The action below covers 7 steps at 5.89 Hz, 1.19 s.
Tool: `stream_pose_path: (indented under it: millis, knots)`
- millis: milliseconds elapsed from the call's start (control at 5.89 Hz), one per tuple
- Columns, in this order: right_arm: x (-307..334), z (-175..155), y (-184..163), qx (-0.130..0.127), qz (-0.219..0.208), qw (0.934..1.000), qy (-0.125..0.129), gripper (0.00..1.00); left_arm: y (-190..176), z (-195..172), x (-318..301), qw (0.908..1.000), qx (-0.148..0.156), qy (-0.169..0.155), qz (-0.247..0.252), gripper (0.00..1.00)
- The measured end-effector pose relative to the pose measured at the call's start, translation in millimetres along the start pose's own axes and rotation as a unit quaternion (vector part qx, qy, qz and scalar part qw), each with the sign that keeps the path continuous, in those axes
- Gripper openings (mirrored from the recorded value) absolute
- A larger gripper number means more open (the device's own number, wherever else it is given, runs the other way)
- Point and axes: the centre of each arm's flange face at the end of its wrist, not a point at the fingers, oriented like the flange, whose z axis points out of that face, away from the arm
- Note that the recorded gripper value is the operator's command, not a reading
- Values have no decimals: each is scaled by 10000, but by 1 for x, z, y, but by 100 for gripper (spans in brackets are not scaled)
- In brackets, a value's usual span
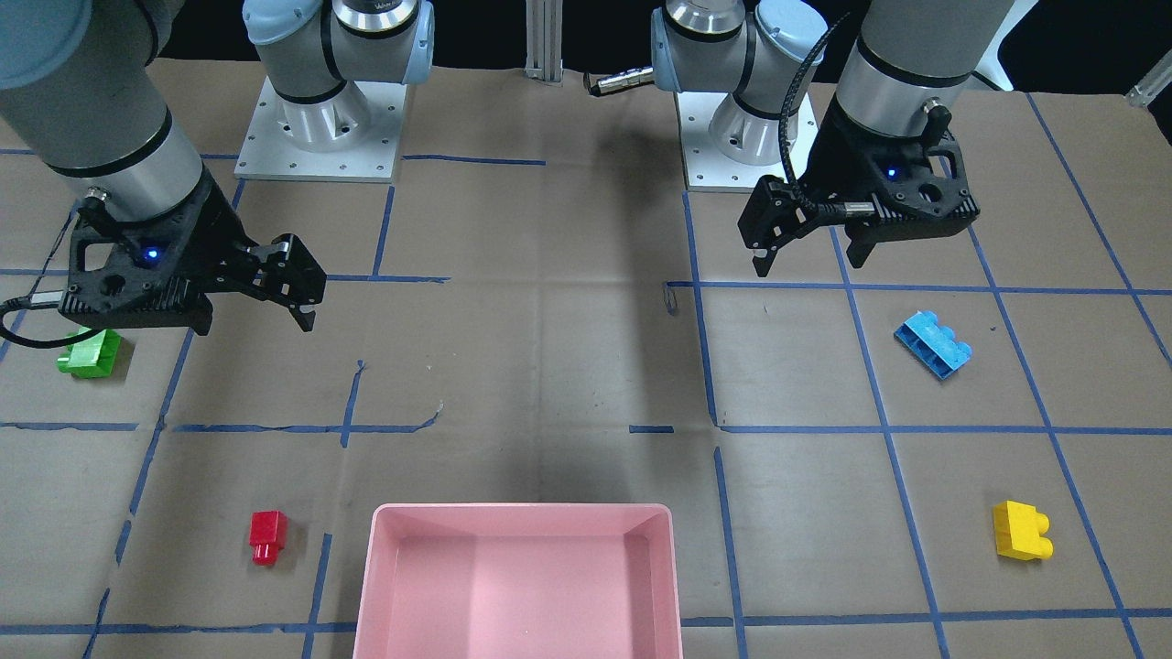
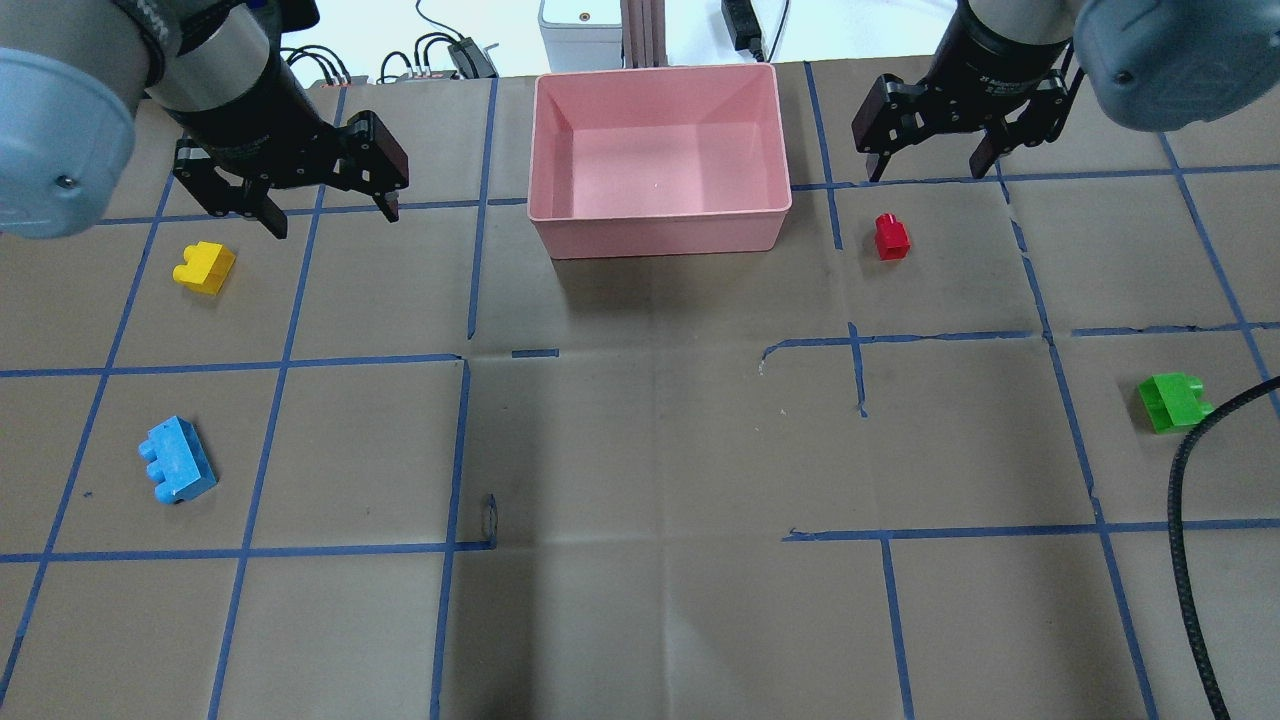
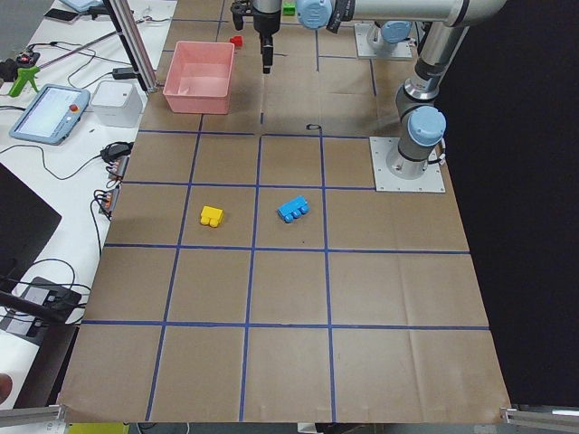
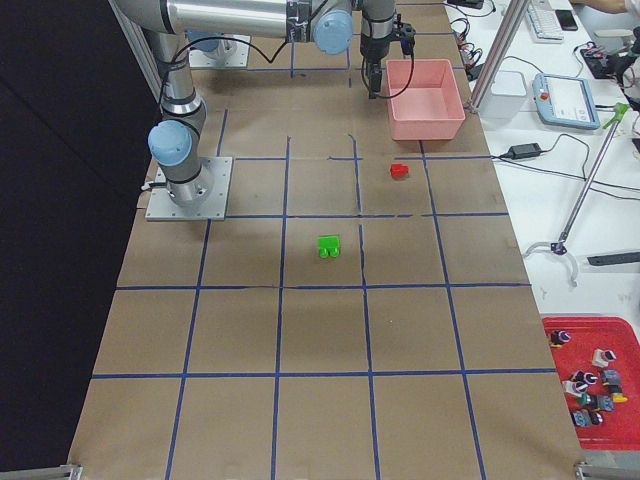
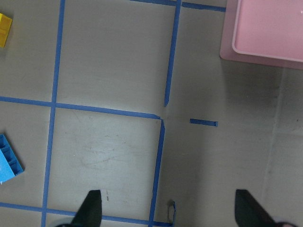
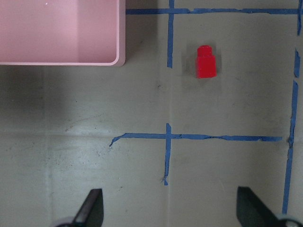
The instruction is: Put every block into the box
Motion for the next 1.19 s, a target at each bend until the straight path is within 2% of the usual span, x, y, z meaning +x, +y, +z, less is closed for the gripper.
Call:
stream_pose_path:
  millis: [1189]
  knots:
    - [10, -5, 0, 39, 48, 10000, 9, 100, 5, -7, -14, 9999, 51, -27, -86, 99]
